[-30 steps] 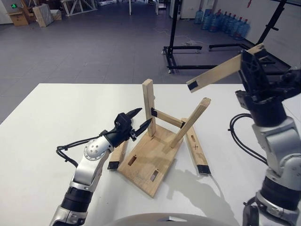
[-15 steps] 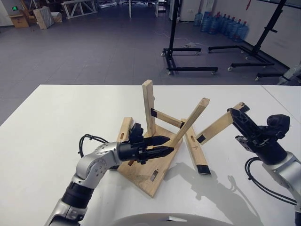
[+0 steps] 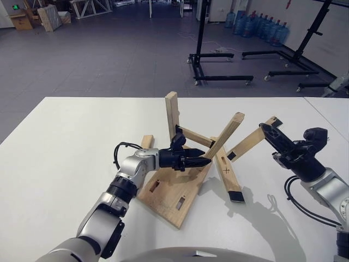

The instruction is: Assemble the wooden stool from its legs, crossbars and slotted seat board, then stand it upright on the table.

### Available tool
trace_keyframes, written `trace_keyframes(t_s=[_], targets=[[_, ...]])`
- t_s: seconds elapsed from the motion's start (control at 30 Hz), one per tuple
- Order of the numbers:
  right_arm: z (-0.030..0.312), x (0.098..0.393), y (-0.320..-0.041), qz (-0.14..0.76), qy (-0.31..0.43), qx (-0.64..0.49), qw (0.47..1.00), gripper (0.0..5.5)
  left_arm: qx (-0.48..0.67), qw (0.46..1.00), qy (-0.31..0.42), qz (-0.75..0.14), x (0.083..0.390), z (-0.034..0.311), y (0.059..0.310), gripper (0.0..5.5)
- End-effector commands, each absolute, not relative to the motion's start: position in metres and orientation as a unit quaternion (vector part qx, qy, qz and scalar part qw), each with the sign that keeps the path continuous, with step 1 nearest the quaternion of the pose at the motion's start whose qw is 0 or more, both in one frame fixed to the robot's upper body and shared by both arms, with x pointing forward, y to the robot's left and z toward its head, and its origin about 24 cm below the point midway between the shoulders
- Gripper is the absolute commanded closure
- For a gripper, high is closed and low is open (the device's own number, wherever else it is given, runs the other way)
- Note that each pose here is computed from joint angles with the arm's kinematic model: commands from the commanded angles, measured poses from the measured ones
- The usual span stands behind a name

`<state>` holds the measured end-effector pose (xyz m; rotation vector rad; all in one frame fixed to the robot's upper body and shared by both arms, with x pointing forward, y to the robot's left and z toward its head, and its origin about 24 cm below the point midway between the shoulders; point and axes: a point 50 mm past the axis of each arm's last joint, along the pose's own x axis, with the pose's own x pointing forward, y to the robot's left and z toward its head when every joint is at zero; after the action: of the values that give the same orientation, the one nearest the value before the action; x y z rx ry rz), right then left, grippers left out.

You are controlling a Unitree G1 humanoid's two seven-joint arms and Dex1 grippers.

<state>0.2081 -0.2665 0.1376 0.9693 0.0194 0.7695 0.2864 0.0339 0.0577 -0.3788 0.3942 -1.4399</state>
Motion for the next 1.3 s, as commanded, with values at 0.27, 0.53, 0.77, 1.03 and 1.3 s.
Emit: trace_keyframes(t_s=[0.27, 0.53, 0.77, 1.03, 1.3], targets=[[0.137, 0.220, -0.251, 0.368, 0.008, 0.398, 0.840, 5.12, -0.002, 0.861, 0.176, -0.478, 0.339, 0.037, 0.042, 2.67], [0.139, 0.219, -0.249, 0.364, -0.011, 0.400, 0.841, 5.12, -0.005, 0.876, 0.129, -0.465, 0.347, 0.048, 0.040, 2.67], [0.138, 0.229, -0.234, 0.253, -0.034, 0.307, 0.917, 5.12, -0.032, 0.898, 0.043, -0.436, 0.346, 0.076, 0.042, 2.67], [0.138, 0.209, -0.202, 0.146, -0.034, 0.114, 0.982, 5.12, -0.081, 0.913, -0.007, -0.401, 0.299, 0.100, 0.065, 2.67], [0.116, 0.214, -0.201, 0.109, -0.023, 0.053, 0.992, 5.12, -0.117, 0.908, 0.019, -0.403, 0.291, 0.095, 0.063, 2.67]])
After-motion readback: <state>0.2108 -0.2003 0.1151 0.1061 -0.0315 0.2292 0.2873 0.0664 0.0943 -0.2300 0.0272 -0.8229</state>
